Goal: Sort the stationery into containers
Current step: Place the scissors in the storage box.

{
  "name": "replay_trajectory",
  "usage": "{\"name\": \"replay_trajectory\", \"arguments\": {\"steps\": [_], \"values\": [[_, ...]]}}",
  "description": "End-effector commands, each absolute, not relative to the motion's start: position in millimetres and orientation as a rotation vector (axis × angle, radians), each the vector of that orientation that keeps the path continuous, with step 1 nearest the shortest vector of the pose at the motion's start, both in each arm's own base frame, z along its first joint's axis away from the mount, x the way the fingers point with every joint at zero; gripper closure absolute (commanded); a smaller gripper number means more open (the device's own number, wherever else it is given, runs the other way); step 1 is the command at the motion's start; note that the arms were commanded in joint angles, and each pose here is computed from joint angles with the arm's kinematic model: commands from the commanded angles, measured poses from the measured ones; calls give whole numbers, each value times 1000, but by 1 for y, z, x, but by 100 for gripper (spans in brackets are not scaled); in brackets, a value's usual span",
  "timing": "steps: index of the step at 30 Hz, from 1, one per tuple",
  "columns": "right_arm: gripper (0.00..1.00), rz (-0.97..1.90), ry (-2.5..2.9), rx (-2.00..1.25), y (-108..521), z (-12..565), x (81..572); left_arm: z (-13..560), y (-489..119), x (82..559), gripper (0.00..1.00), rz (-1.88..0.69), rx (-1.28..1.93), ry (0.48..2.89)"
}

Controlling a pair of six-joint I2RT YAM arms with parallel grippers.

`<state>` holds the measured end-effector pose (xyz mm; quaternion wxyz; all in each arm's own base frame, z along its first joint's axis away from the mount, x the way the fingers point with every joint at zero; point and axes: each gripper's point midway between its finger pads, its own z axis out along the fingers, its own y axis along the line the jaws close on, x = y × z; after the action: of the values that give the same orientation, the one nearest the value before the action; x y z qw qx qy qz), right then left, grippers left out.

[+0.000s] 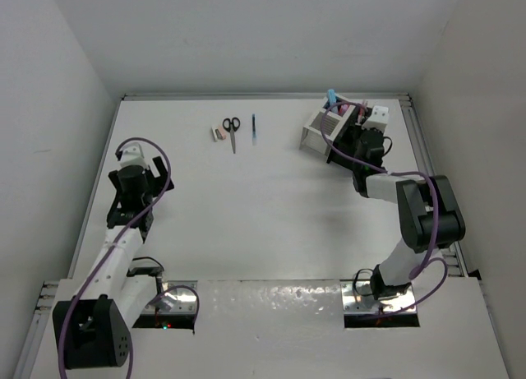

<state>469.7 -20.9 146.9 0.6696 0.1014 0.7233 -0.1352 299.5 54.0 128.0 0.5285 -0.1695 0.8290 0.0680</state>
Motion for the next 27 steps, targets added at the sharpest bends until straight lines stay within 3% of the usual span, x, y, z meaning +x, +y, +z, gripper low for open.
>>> {"name": "replay_trajectory", "arguments": {"steps": [1,4,7,13,18,20,21,22,24,27], "values": [[88,-265,1528,239,-17,174,476,162,59,316,8,144,-402,1869],[84,-236,1528,206,-9,178,477,161,58,317,8,140,-402,1871],[72,-237,1512,183,-7,189,478,162,59,317,8,140,-404,1866],[70,-246,1480,91,9,221,475,165,60,321,8,135,-402,1848],[60,-217,1496,32,47,271,467,166,54,328,8,108,-374,1855],[61,-122,1633,-58,79,256,463,169,49,333,9,89,-349,1859],[66,-35,1642,-61,96,272,467,169,45,335,11,80,-339,1859],[70,10,1758,-134,111,252,461,170,41,338,13,68,-325,1860],[84,126,1832,-227,152,252,465,172,33,344,29,35,-296,1863],[85,161,1988,-241,176,224,458,176,22,354,49,-19,-253,1886]]}}
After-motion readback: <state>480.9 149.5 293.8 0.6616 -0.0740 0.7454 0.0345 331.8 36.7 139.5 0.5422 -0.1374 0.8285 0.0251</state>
